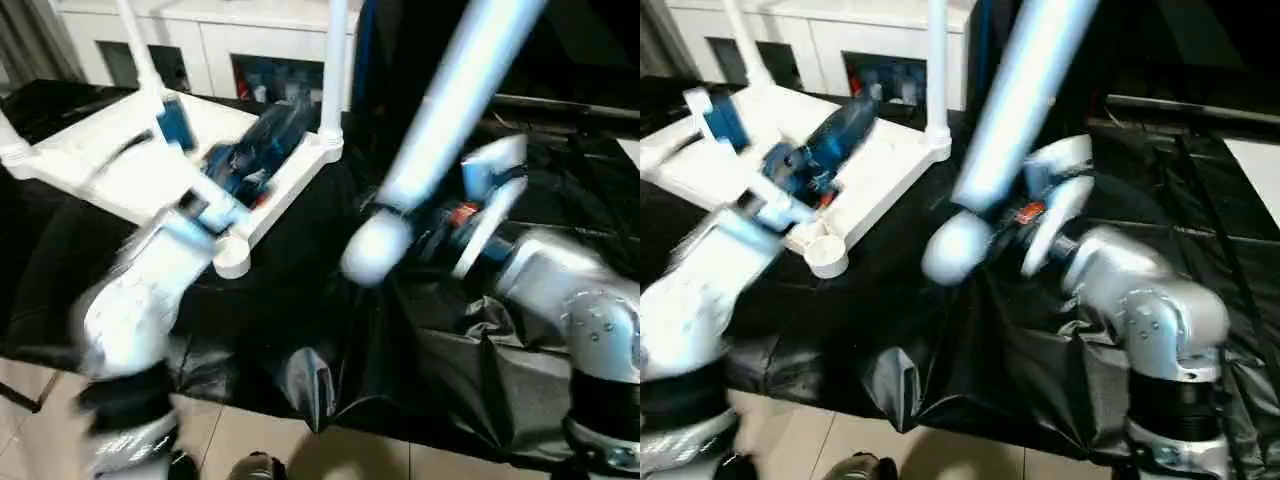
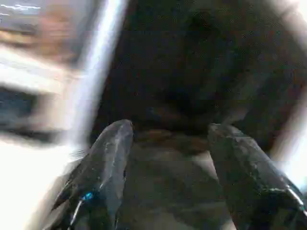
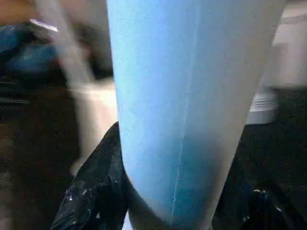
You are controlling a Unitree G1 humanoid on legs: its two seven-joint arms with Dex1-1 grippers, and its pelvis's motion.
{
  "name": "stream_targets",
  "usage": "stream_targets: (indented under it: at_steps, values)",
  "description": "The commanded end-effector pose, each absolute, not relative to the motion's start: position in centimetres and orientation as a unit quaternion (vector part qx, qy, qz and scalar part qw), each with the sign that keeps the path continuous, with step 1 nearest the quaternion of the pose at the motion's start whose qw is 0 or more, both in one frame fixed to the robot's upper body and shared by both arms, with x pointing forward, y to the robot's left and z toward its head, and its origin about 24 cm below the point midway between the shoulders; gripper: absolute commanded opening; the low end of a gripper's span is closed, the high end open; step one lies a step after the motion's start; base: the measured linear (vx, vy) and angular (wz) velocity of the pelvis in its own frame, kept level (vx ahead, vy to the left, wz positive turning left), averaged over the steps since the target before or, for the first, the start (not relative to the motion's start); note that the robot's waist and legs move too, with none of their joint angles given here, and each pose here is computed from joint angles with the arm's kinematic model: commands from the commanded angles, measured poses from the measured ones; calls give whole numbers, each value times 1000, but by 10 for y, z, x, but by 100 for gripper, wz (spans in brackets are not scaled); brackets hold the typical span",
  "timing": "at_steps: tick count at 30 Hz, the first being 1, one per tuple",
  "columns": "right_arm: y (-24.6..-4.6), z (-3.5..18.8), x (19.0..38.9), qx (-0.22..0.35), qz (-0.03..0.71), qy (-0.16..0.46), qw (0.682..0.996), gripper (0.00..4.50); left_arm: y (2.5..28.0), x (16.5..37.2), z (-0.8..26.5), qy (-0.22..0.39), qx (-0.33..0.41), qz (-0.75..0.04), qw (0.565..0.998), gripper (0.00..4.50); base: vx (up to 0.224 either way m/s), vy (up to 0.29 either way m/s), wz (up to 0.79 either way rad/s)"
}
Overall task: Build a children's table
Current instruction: Pick table leg, then move to table
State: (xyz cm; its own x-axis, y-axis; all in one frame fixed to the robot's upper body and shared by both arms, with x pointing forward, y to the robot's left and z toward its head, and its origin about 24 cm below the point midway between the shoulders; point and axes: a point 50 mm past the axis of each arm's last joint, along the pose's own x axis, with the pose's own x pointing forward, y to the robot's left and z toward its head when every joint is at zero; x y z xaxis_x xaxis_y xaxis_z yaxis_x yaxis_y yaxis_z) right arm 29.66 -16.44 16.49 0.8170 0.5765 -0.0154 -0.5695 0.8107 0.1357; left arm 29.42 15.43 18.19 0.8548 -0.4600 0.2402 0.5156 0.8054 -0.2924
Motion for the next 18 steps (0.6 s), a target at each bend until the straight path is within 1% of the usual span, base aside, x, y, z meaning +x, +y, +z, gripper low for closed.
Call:
stream_targets:
  at_steps: [1, 2, 3, 5, 7, 9, 12, 13, 14, 16, 18]
  values:
    - [-176, 152, 297, 24, 221, 28, 975, 186, 170, 295, 170, -75, -79, -151, 983, 290, 0, 0, 0]
    - [-178, 148, 297, 33, 206, 30, 978, 186, 174, 294, 166, -72, -61, -131, 987, 290, 0, 0, 0]
    - [-179, 132, 294, 27, 167, 48, 985, 186, 182, 291, 153, -75, -5, -87, 993, 290, 0, 0, 0]
    - [-173, 118, 289, 17, 156, 65, 985, 186, 186, 286, 140, -60, 19, -59, 996, 290, 0, 0, 0]
    - [-163, 106, 284, 9, 159, 80, 984, 186, 183, 281, 132, -44, 60, -57, 996, 290, 0, 0, 0]
    - [-160, 103, 283, 14, 158, 81, 984, 186, 183, 281, 131, -44, 60, -51, 996, 290, 8, 72, -3]
    - [-154, 99, 282, 33, 150, 78, 985, 186, 183, 279, 126, -35, 78, -43, 995, 290, 6, 171, -12]
    - [-154, 99, 282, 33, 150, 78, 985, 186, 183, 279, 126, -35, 78, -43, 995, 290, 1, 222, -4]
    - [-156, 96, 282, 32, 134, 76, 988, 186, 183, 278, 123, -31, 93, -38, 994, 290, 1, 248, 8]
    - [-157, 93, 282, 37, 119, 77, 989, 186, 183, 278, 121, -31, 96, -30, 994, 290, -13, 239, 9]
    - [-157, 93, 281, 58, 116, 71, 989, 186, 183, 276, 118, -32, 100, -25, 994, 290, -73, 181, -1]
